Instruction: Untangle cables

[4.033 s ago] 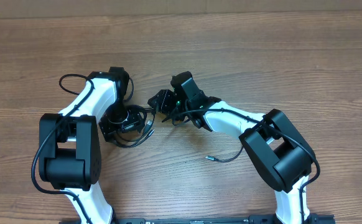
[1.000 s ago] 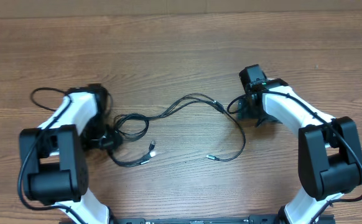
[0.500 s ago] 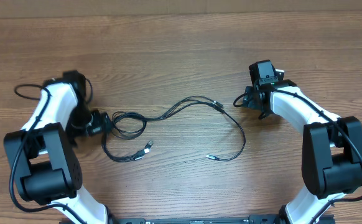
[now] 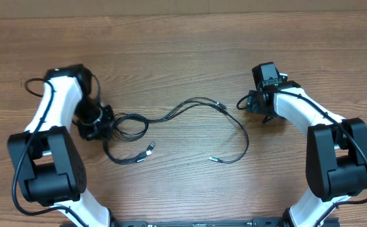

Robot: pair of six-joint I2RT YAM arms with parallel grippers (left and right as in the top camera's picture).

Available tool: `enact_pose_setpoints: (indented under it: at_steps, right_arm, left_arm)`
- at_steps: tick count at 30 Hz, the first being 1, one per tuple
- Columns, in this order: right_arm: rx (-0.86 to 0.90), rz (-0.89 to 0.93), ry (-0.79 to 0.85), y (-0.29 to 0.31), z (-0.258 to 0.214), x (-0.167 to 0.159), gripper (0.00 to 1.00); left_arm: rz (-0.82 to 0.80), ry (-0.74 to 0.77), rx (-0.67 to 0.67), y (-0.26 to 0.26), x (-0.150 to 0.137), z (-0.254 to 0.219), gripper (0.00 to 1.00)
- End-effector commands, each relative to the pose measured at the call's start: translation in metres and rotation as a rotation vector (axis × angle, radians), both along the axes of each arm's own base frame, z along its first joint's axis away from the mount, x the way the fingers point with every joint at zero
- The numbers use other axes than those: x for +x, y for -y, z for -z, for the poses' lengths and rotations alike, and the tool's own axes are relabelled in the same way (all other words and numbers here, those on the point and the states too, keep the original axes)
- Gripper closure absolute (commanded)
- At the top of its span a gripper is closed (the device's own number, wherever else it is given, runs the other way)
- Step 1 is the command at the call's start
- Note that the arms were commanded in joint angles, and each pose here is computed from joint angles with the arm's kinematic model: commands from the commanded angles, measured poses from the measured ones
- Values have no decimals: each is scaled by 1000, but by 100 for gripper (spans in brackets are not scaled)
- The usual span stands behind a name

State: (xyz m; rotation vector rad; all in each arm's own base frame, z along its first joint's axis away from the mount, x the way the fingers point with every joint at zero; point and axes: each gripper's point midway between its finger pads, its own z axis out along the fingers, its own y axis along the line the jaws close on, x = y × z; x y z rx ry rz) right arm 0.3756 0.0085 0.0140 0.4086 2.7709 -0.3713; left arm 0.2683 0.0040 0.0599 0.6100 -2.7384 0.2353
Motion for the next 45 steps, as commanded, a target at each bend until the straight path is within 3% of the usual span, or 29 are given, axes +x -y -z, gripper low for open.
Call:
enact_pose_setpoints:
  at_steps: [1, 7, 13, 14, 16, 21, 25, 29, 32, 39, 45]
  right_arm:
    - [4, -5, 10, -1, -3, 1, 0]
    - [45, -14, 2, -8, 0, 0, 0]
    - [146, -39, -15, -25, 4, -2, 0]
    - [145, -39, -15, -25, 4, -2, 0]
    - [146, -39, -15, -25, 4, -2, 0]
    - [147, -39, -9, -26, 4, 0, 0]
    - [147, -39, -9, -26, 4, 0, 0]
    - [148, -39, -8, -26, 4, 0, 0]
    - [148, -39, -8, -26, 4, 0, 0]
    - [148, -39, -7, -26, 4, 0, 0]
    - [163, -43, -10, -28, 4, 0, 0]
  left_arm:
    - [50, -51, -64, 25, -21, 7, 96]
    - [-6, 37, -6, 36, -40, 4, 95]
    - [-239, 163, 147, 20, -62, 8, 96]
    - [-279, 184, 174, 17, -65, 11, 86]
    - [-345, 209, 192, 14, -68, 17, 56]
    - [-485, 153, 205, 17, -86, 39, 41]
    - [-558, 143, 218, 17, -94, 58, 39]
    - [-572, 214, 204, 16, -82, 68, 40]
    - [-576, 246, 192, 16, -74, 68, 45]
    - [-598, 206, 93, 31, -69, 55, 42]
    - [-605, 239, 84, 29, -54, 41, 38]
